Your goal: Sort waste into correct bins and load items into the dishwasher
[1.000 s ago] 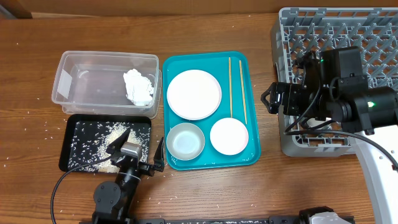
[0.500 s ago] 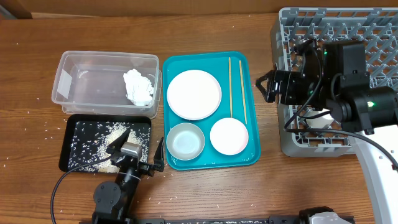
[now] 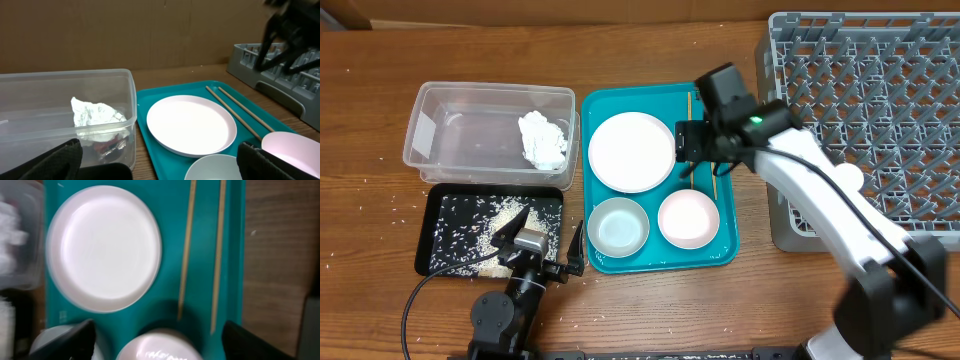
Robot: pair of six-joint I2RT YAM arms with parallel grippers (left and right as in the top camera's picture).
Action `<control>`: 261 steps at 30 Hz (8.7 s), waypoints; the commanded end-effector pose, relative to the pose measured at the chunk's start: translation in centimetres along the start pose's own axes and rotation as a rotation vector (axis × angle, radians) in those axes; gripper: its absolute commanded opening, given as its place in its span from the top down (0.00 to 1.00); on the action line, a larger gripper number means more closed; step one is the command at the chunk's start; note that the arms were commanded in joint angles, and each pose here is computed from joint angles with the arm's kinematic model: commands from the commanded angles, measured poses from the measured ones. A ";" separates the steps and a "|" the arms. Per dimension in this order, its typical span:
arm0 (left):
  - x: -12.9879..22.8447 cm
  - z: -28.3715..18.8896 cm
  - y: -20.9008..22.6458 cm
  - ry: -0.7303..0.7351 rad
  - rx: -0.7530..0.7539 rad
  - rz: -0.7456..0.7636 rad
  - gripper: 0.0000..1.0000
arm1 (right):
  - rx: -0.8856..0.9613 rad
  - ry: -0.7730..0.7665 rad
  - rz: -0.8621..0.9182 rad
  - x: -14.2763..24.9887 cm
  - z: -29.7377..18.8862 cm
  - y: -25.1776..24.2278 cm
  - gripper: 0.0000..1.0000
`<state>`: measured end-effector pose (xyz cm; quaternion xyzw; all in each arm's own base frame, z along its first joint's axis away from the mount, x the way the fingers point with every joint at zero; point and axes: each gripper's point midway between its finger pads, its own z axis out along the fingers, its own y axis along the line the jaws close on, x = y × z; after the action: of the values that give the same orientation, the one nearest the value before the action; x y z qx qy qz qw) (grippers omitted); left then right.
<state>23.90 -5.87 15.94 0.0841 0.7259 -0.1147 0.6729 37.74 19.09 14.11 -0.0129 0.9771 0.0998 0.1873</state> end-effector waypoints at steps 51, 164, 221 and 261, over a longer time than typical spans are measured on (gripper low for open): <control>0.1 0.0 0.3 -0.004 -0.014 0.021 0.00 | 0.305 0.056 -0.093 -2.5 -0.7 -18.6 0.81; 0.1 0.0 0.3 -0.004 -0.014 0.021 0.00 | -0.074 0.217 -0.080 13.1 4.2 -4.1 0.46; 0.1 0.0 0.3 -0.004 -0.014 0.021 0.00 | 0.926 -0.708 0.258 -2.1 -18.8 -19.9 0.96; 0.1 0.0 0.3 -0.004 -0.014 0.021 0.00 | 1.343 -0.388 0.014 -4.6 -10.1 -26.3 0.96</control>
<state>23.90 -5.87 15.94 0.0841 0.7259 -0.1147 0.6729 39.96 -6.64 19.67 0.1173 0.7765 -0.5169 0.3408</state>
